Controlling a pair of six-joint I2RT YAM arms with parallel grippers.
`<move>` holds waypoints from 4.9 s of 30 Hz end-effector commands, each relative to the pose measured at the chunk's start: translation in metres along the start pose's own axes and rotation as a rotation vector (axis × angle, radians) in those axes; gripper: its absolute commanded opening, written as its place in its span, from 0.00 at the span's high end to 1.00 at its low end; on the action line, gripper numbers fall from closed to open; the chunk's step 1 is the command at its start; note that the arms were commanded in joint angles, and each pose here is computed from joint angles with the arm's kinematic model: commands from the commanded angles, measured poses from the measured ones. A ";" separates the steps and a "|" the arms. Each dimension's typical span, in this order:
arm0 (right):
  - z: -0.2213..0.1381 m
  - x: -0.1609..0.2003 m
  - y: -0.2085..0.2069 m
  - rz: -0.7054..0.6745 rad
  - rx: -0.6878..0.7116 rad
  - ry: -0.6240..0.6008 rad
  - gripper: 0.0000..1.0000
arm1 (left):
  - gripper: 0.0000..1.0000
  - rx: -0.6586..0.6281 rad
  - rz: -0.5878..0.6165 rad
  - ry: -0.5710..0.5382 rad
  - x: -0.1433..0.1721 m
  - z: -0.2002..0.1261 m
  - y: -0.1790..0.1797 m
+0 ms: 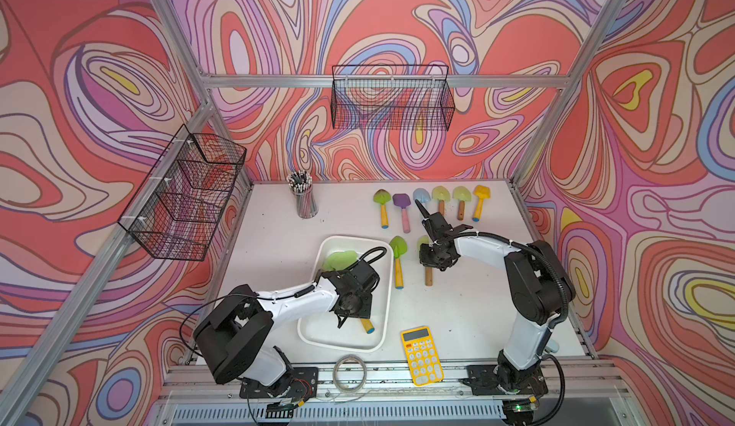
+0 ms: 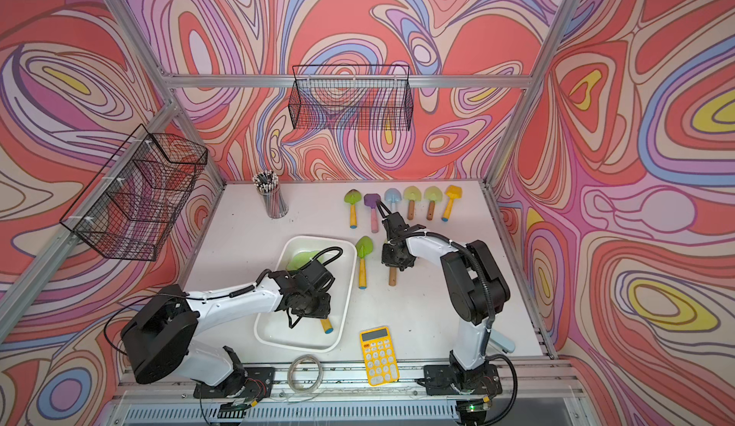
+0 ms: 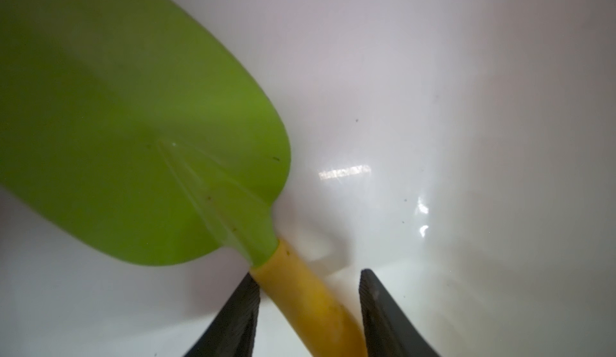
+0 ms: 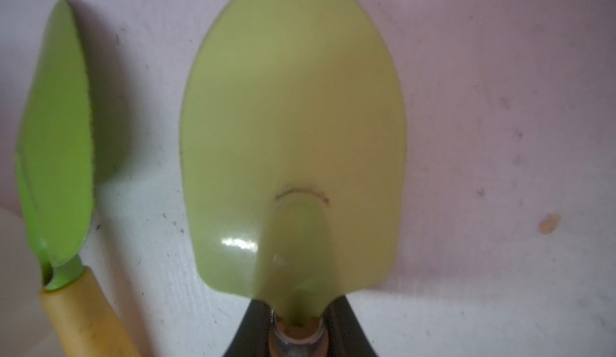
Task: Take the shovel out of the storage box
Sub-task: Adjust the shovel in the storage box, then pick up the shovel from the storage box.
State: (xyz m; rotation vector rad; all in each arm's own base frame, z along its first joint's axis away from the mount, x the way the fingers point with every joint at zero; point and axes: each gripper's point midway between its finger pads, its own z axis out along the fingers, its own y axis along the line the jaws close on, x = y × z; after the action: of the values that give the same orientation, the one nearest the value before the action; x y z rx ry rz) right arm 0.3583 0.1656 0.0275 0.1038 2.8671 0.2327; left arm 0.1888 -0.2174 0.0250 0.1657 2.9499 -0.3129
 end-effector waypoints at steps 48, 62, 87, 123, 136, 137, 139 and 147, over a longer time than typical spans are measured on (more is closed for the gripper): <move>-0.013 -0.013 0.013 -0.035 0.029 -0.046 0.65 | 0.68 -0.093 -0.019 0.090 0.062 -0.013 0.013; -0.041 -0.022 0.027 -0.034 -0.058 -0.121 0.64 | 1.00 -0.055 0.000 -0.039 0.025 -0.037 0.009; -0.176 -0.034 0.164 -0.167 -0.950 -0.254 0.65 | 1.00 0.885 -0.060 -0.359 -0.095 -0.164 -0.074; -0.245 -0.012 0.179 -0.276 -1.227 -0.285 0.61 | 1.00 1.188 -0.095 -0.387 -0.107 -0.196 -0.097; -0.259 -0.010 0.187 -0.286 -1.334 -0.267 0.60 | 1.00 1.294 -0.064 -0.422 -0.105 -0.219 -0.104; -0.259 -0.011 0.188 -0.285 -1.338 -0.269 0.60 | 1.00 1.298 -0.062 -0.423 -0.105 -0.219 -0.105; -0.261 -0.011 0.189 -0.288 -1.357 -0.262 0.60 | 1.00 1.307 -0.045 -0.418 -0.103 -0.221 -0.108; -0.265 -0.007 0.195 -0.299 -1.395 -0.229 0.60 | 1.00 1.346 0.010 -0.395 -0.094 -0.222 -0.125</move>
State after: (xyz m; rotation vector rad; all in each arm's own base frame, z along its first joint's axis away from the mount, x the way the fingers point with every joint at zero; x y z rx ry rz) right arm 0.3108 0.3108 0.3160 -0.4730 1.8739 1.7852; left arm 0.2426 -0.2914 0.2576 0.0914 1.9826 -1.8953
